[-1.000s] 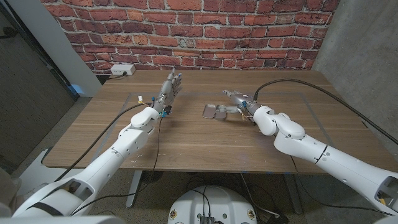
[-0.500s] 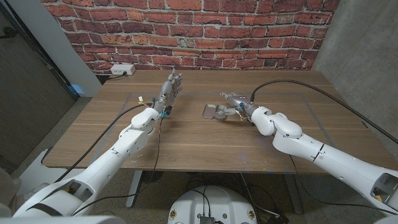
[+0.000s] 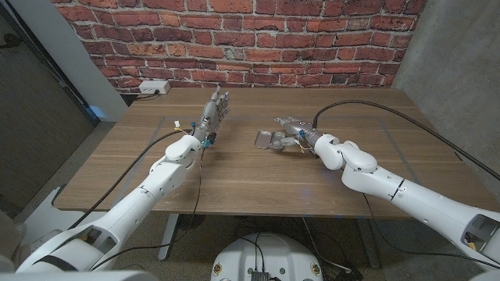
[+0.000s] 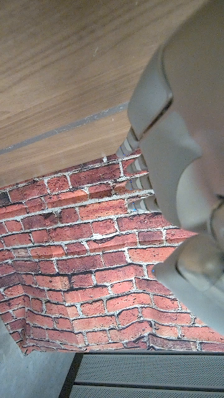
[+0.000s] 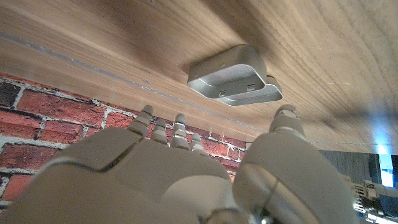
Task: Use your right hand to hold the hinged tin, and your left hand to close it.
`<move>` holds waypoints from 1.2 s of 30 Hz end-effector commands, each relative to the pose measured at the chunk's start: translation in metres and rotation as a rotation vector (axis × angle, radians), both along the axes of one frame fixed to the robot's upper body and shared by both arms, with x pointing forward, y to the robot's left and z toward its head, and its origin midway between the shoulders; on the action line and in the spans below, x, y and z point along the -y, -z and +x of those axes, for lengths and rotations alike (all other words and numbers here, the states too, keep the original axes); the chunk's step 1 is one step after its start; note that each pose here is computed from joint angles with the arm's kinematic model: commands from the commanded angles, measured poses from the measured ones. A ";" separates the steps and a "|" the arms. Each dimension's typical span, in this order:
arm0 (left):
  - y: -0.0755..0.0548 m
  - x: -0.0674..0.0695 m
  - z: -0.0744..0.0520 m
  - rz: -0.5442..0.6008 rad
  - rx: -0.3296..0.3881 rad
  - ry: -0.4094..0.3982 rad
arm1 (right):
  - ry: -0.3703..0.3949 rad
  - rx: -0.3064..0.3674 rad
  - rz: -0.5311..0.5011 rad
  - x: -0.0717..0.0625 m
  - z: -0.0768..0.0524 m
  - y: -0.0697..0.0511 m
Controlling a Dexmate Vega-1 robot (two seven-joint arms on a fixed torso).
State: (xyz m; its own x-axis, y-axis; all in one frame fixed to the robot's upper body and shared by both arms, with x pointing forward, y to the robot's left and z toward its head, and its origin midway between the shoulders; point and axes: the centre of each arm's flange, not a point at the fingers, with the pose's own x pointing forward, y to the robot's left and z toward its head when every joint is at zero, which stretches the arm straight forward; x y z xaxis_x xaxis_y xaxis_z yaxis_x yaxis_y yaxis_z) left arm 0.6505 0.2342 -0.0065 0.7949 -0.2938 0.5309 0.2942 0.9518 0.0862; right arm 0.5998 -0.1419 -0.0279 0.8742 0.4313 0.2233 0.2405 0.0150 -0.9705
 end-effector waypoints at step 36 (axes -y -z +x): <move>0.002 0.002 -0.006 -0.013 0.004 -0.002 | 0.016 -0.041 -0.028 0.005 0.023 0.020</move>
